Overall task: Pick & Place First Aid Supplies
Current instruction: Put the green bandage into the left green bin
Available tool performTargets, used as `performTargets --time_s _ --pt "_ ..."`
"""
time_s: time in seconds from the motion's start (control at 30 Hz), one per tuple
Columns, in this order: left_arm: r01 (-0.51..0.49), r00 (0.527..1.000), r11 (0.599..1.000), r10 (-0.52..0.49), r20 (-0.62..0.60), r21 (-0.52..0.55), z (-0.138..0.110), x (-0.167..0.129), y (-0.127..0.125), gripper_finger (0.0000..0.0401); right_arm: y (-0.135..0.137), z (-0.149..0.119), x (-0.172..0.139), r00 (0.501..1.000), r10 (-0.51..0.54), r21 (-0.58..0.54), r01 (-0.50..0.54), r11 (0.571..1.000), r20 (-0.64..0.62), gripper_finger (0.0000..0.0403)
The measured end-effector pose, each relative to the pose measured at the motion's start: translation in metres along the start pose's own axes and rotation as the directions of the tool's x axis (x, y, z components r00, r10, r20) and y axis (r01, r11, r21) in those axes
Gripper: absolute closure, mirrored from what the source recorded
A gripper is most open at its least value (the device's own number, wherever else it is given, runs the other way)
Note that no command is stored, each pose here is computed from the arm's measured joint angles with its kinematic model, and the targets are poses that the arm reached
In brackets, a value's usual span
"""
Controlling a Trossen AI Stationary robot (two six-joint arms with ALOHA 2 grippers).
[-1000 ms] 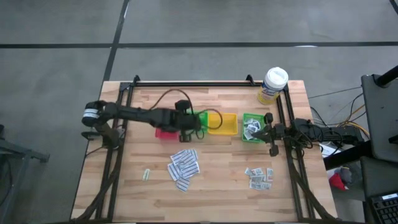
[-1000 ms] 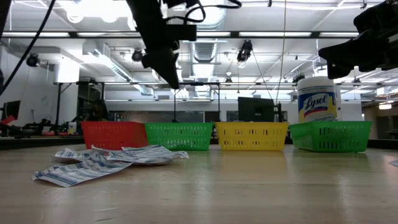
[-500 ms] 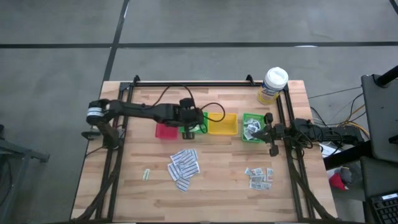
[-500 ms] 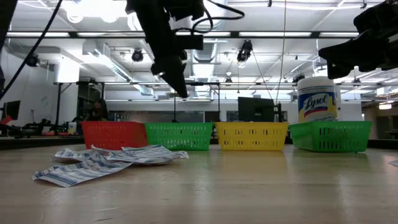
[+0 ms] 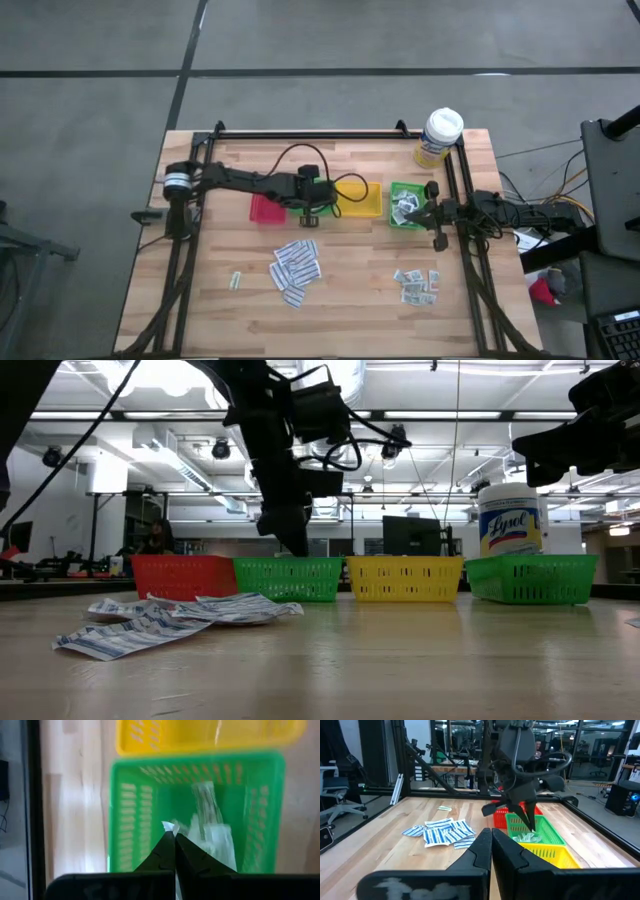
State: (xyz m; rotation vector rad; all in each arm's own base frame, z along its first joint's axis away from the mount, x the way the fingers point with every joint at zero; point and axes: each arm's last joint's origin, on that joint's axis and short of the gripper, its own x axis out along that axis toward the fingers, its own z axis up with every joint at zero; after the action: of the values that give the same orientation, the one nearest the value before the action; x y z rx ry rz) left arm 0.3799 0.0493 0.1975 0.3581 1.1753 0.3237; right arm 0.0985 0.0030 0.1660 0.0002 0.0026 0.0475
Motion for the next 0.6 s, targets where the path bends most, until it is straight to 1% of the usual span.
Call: performTargets --time_s 0.07,0.3,0.6 --pt "-0.005 1.0 1.0 0.005 0.017 -0.016 0.0018 0.0011 0.0011 0.0401 0.0 0.0 0.0 1.0 0.0 0.0 0.0 1.0 0.0 0.0394" --pt "-0.008 1.0 1.0 0.009 0.029 -0.023 0.0035 0.0051 0.0004 0.0401 0.0 -0.0002 0.0001 1.0 0.0 0.0 0.0 1.0 -0.002 0.0394" --pt "0.002 1.0 1.0 -0.001 0.024 -0.023 0.0019 0.0063 -0.0002 0.0395 0.0 -0.0003 0.0002 1.0 0.0 0.0 0.0 1.0 -0.003 0.0394"
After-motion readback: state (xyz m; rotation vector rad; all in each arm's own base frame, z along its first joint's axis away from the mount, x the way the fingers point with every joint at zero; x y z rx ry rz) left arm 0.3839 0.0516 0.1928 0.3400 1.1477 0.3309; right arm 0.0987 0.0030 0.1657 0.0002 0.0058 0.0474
